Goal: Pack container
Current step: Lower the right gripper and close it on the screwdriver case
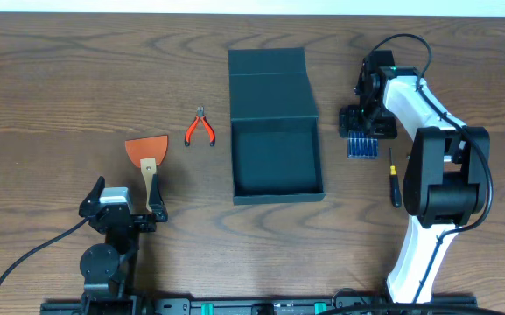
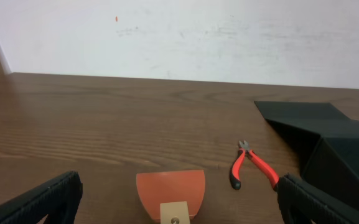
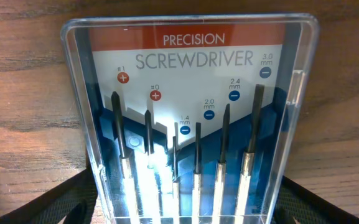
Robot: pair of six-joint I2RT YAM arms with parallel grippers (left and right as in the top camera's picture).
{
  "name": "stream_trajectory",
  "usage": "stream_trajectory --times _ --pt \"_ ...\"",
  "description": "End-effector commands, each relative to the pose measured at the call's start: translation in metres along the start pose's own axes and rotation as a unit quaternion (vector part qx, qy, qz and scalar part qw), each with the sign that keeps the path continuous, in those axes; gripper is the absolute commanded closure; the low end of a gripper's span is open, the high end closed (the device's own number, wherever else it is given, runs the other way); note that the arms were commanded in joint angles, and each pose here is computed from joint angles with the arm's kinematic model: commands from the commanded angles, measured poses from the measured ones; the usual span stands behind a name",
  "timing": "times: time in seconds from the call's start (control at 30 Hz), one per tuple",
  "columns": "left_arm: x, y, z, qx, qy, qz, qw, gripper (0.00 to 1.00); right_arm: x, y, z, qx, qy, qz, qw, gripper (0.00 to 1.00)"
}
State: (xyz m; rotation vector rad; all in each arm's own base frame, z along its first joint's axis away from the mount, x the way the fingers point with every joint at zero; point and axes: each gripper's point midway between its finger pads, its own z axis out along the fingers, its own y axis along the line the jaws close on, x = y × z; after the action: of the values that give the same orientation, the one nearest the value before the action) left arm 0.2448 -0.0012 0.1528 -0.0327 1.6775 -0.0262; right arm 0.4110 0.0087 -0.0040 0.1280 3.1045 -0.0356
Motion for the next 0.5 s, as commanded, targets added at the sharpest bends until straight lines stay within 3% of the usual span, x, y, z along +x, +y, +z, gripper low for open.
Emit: stream_trajectory --times 0.0,0.27,0.47 --pt "0.0173 0.0022 0.0011 -0.005 0.027 0.007 1.0 0.01 0.0126 -0.0105 0.021 0.032 0.032 -0.014 0.999 0.2" --pt "0.0174 0.0022 0.0012 -0.005 0.027 0.007 1.0 0.01 0.0127 -0.0105 0.021 0.032 0.032 -0.015 0.999 0.22" --pt "0.0173 0.0022 0.0011 -0.005 0.027 0.007 1.0 0.01 0.0128 -0.0105 0.021 0.032 0.032 -0.015 0.999 0.3"
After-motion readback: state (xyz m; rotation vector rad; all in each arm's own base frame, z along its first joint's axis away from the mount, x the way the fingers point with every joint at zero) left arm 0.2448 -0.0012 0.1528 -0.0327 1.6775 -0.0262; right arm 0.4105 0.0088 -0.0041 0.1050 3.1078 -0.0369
